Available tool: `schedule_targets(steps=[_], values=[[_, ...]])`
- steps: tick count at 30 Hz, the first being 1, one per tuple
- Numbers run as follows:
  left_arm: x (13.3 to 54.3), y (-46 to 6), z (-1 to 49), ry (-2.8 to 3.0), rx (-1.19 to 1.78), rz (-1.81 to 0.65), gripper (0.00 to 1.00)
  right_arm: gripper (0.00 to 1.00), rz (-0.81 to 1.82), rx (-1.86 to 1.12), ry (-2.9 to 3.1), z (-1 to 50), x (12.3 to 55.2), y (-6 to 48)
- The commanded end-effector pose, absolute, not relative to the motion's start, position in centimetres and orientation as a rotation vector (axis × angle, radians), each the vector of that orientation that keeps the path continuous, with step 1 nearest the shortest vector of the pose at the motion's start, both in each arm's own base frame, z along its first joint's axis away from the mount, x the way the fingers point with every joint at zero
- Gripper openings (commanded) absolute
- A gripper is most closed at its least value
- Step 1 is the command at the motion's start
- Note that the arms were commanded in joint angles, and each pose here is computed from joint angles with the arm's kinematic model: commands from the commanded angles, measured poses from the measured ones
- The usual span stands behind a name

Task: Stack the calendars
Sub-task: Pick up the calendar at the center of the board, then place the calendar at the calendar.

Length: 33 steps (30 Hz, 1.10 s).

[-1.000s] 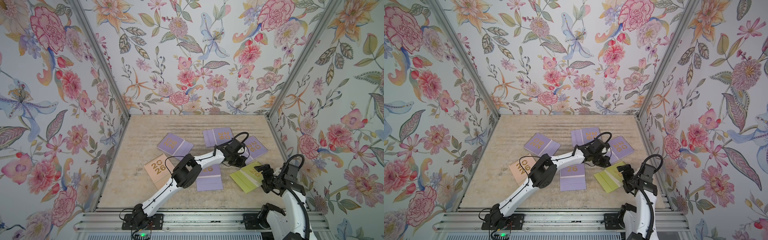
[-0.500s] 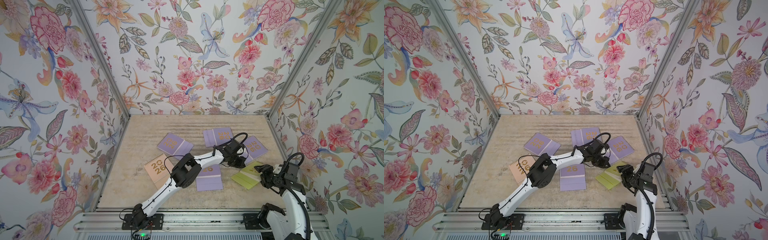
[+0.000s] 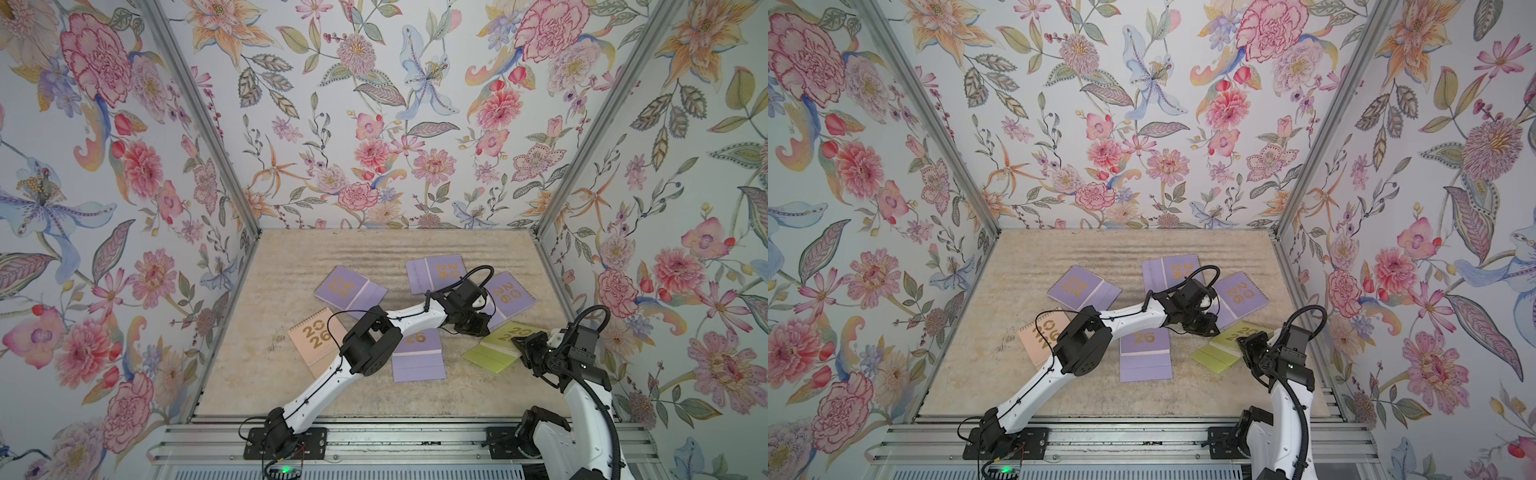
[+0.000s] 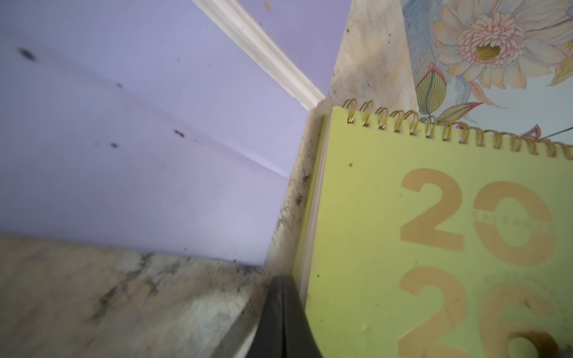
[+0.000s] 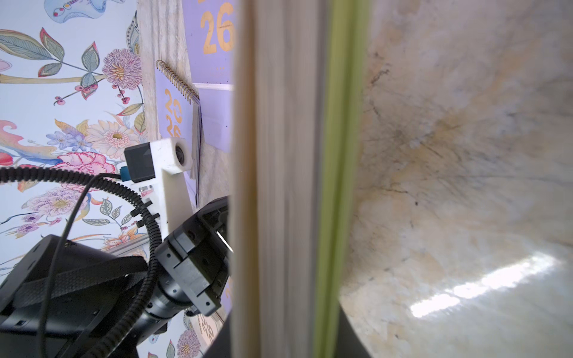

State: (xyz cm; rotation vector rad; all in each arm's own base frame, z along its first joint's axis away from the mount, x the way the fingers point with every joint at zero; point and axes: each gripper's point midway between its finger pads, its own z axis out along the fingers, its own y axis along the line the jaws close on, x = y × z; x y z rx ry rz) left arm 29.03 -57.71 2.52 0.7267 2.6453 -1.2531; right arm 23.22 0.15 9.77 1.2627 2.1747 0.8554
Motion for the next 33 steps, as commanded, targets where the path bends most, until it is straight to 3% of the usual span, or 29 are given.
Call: schedule_targets(steps=[1,11,17,25,33], values=[[29.6,-56.9,4.5,2.651,0.681,-1.259,0.0,0.22,0.846,1.21,2.151,11.2,23.7,0.0],[32.5,-55.6,8.8,2.538,0.601,-1.251,0.0,0.06,0.775,1.136,2.126,14.9,24.1,-0.8],[35.6,-51.4,11.6,2.473,0.481,-1.207,0.0,0.01,0.725,0.997,2.152,18.1,25.7,0.6],[38.1,-42.1,12.9,2.444,0.273,-1.115,0.0,0.0,0.75,0.664,2.299,19.5,29.4,8.5],[37.3,-32.8,11.9,2.471,0.112,-1.008,0.0,0.0,0.922,0.307,2.366,20.2,31.6,18.0]])
